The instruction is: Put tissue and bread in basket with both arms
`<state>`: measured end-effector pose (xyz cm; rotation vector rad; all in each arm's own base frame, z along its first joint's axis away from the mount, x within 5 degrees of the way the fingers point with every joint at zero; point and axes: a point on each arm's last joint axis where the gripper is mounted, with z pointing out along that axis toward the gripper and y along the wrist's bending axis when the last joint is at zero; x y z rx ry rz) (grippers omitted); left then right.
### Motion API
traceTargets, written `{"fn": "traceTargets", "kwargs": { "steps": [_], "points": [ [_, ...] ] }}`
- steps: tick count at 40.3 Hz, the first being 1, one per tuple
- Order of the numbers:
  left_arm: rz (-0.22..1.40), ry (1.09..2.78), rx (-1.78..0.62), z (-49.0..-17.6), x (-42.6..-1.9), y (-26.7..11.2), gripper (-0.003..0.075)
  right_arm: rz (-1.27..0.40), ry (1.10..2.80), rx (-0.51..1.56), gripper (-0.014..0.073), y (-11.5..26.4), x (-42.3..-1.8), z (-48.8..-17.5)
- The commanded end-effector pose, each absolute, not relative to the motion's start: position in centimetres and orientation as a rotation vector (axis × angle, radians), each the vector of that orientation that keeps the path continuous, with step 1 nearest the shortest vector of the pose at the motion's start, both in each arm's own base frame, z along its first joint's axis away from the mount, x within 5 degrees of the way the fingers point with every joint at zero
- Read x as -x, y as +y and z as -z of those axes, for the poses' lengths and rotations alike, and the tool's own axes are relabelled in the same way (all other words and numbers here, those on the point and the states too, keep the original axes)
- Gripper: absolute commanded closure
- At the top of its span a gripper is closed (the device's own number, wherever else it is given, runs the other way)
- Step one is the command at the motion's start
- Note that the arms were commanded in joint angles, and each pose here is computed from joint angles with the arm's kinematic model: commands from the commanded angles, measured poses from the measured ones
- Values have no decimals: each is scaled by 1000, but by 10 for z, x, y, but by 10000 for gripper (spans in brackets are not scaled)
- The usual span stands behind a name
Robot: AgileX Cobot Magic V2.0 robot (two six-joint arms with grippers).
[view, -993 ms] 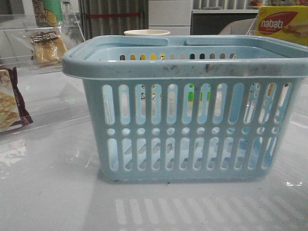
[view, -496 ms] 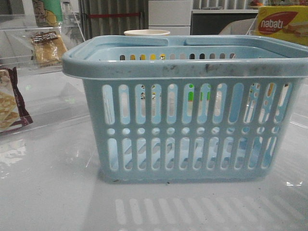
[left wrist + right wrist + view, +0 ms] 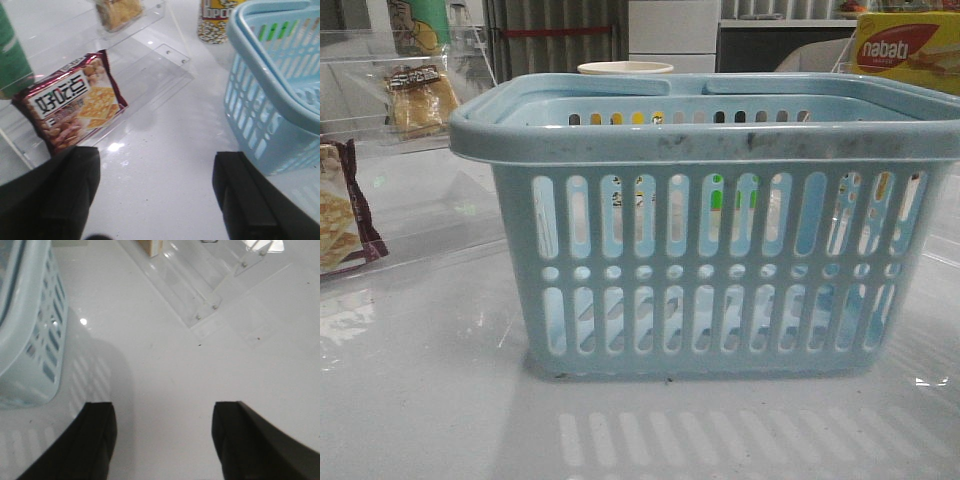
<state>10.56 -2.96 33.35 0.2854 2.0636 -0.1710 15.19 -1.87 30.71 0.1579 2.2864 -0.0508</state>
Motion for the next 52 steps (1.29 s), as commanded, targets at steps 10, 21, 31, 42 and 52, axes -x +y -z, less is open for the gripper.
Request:
{"fn": "traceTargets", "kwargs": {
  "steps": [10, 21, 31, 42, 52],
  "points": [
    [237, 1969, -334, -347, -107, -39, 194, 121, 2208, -250, 65, -53, -238, -345],
    [237, 1967, -334, -348, -107, -39, 194, 66, 2247, -287, 65, -69, -322, -340],
    [237, 1967, -334, -348, -107, -39, 194, 65, 2264, -290, 65, -81, -377, -323],
    [237, 1967, -334, -348, -107, -39, 194, 67, 2253, -289, 147, -89, -411, -305],
    [237, 1966, -334, -348, -107, -39, 194, 66, 2226, -288, 396, -88, -410, -313]
  ]
}}
